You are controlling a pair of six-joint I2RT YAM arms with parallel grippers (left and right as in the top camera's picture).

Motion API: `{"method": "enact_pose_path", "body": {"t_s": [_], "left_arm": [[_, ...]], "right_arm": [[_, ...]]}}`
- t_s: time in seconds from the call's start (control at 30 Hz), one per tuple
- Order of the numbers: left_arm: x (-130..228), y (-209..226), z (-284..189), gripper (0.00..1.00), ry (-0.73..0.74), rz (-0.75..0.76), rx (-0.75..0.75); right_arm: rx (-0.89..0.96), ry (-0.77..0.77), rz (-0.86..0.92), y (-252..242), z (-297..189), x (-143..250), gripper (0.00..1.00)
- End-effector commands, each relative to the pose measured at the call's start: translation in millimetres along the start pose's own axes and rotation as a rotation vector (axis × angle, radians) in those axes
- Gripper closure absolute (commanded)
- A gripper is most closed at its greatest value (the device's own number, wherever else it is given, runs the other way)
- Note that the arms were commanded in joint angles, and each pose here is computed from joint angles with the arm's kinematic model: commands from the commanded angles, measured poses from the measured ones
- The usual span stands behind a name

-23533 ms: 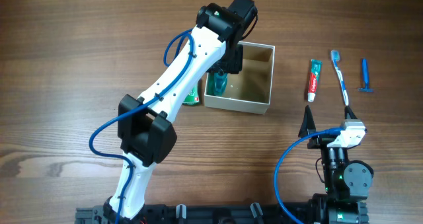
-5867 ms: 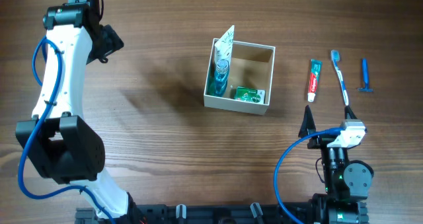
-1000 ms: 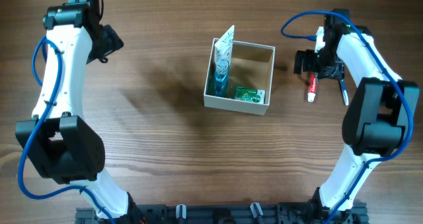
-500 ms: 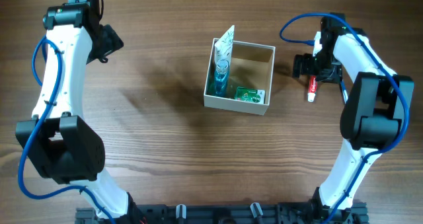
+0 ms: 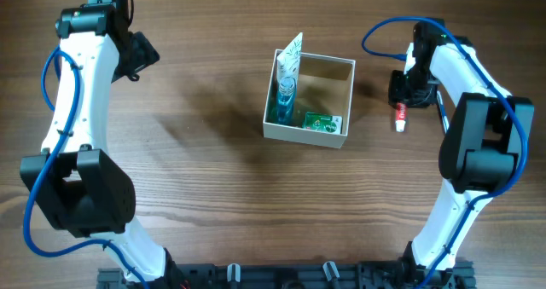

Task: Pack container
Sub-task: 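Carry the toothpaste left into the box and release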

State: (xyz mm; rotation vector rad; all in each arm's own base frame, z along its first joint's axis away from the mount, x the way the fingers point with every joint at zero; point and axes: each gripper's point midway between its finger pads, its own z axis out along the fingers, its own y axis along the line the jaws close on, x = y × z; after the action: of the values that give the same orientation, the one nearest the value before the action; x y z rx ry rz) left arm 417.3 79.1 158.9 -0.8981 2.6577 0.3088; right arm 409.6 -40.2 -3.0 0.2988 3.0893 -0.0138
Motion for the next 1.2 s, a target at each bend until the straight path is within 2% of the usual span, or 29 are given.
{"method": "enact_pose_path", "body": {"t_s": [0.0, 0.1, 0.23, 0.4, 0.47, 0.7, 0.9, 1.17], "left_arm": [[-1.1, 2.5, 1.8, 0.00, -0.001, -0.005, -0.011], [-1.1, 2.5, 1.8, 0.00, -0.001, -0.005, -0.011], [-1.1, 2.5, 1.8, 0.00, -0.001, -0.005, -0.011], [-1.1, 2.5, 1.8, 0.00, -0.001, -0.005, -0.011], [-1.1, 2.5, 1.8, 0.00, -0.001, -0.005, -0.011], [-1.1, 2.5, 1.8, 0.00, -0.001, -0.005, -0.011], [-1.1, 2.5, 1.8, 0.00, -0.001, -0.005, -0.011], [-1.1, 2.5, 1.8, 0.00, -0.001, -0.005, -0.011]], "right_arm": [[0.025, 0.038, 0.042, -3.4, 13.9, 5.0, 0.69], [0.019, 0.033, 0.062, -2.1, 9.7, 1.7, 0.75], [0.012, 0.018, 0.076, -0.8, -4.8, -5.3, 0.76], [0.003, -0.032, 0.087, 1.2, -43.9, -25.1, 0.85], [-0.024, -0.052, 0.086, 5.9, -64.4, -32.5, 0.86], [-0.396, -0.114, 0.050, 69.0, -148.0, -48.5, 0.86], [-0.671, -0.150, -0.040, 124.4, -208.5, -38.1, 0.86], [-0.579, -0.121, -0.179, 175.4, -205.8, -7.0, 0.86]]}}
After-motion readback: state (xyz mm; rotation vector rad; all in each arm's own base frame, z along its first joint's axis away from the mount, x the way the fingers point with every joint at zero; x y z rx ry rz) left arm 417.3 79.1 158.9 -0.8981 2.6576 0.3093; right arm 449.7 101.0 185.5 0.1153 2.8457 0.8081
